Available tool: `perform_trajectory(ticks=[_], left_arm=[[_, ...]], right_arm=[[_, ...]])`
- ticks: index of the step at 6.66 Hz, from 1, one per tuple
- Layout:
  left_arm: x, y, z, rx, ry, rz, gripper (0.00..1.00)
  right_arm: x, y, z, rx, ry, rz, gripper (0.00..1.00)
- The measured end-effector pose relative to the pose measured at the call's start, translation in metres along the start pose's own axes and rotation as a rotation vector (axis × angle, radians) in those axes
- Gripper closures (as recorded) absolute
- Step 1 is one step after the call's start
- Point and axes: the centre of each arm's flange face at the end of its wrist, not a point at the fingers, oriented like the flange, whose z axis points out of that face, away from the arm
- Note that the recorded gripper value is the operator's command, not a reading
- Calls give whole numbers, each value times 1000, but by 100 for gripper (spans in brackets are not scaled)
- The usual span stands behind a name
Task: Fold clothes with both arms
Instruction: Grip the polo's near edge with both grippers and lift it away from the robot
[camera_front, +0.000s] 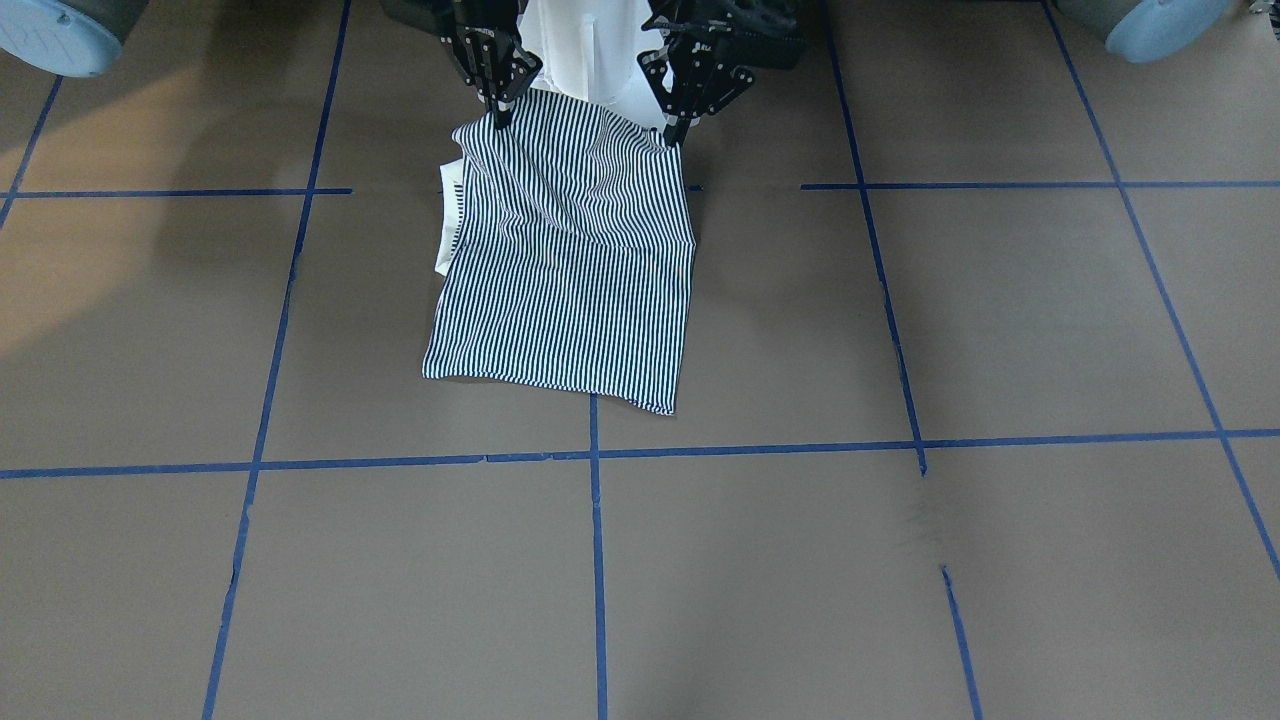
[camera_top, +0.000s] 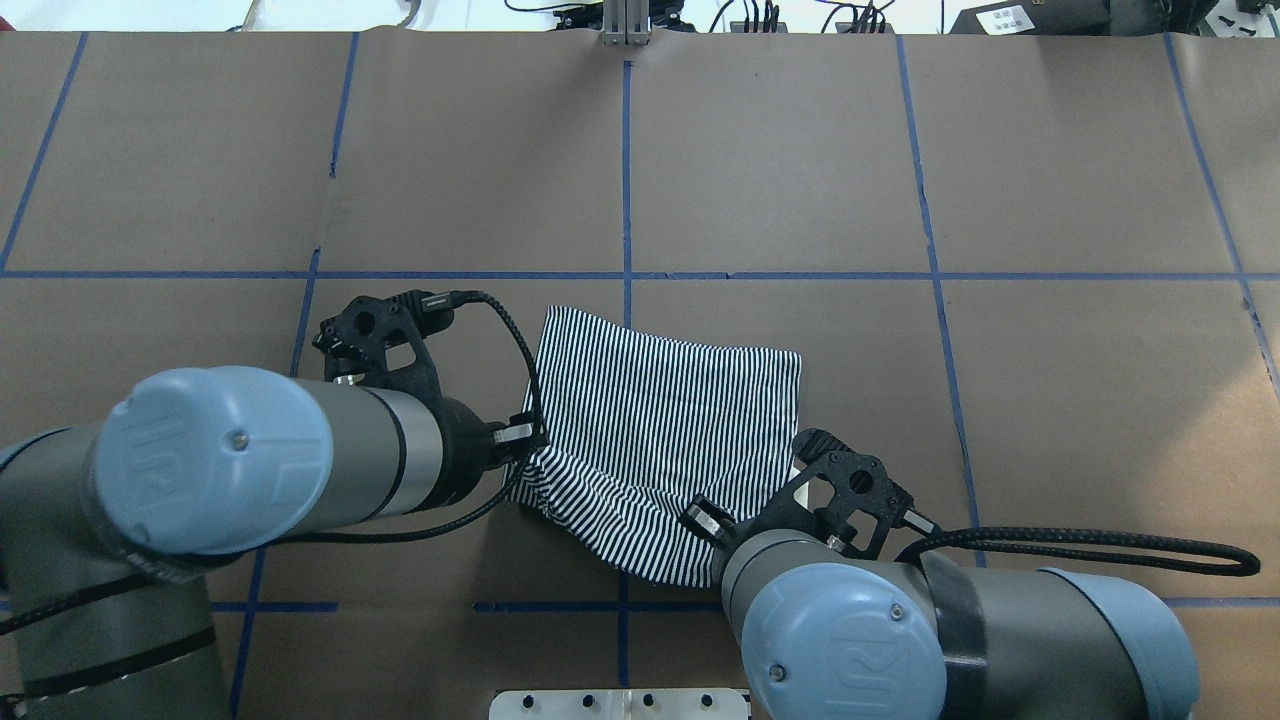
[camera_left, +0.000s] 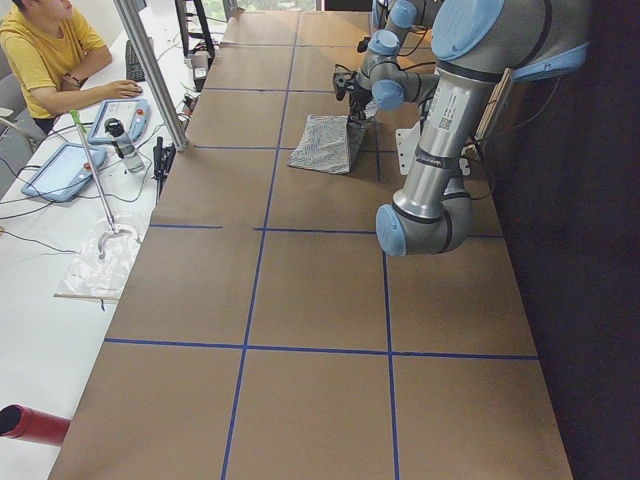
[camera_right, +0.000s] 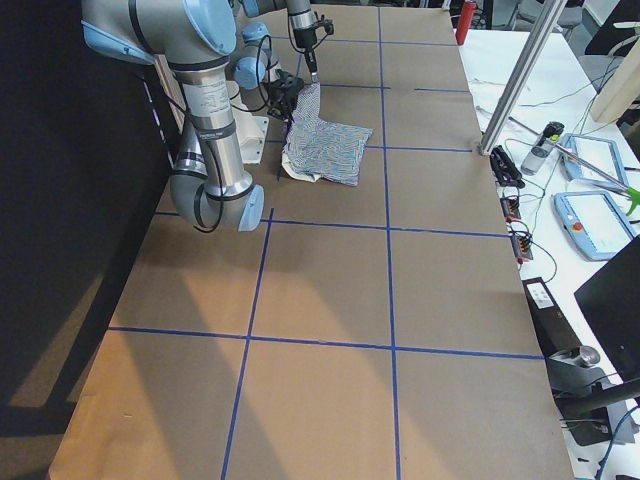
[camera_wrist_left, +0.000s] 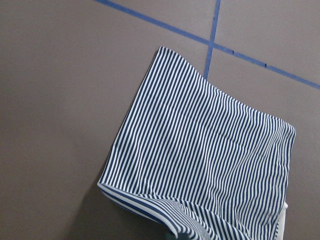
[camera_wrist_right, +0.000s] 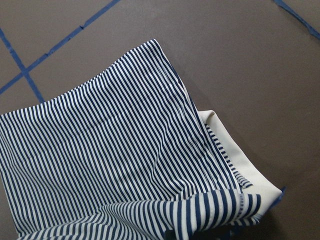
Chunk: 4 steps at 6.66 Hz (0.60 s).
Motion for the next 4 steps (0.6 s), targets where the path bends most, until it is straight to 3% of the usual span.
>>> perform_trajectory(ticks=[2, 4], left_arm=[[11, -60, 26, 86, -18, 27, 100], [19, -96, 75, 126, -39, 27, 100]], right_arm=[[-25, -34, 37, 75, -5, 1, 100], [-51, -73, 84, 130, -28, 19, 100]])
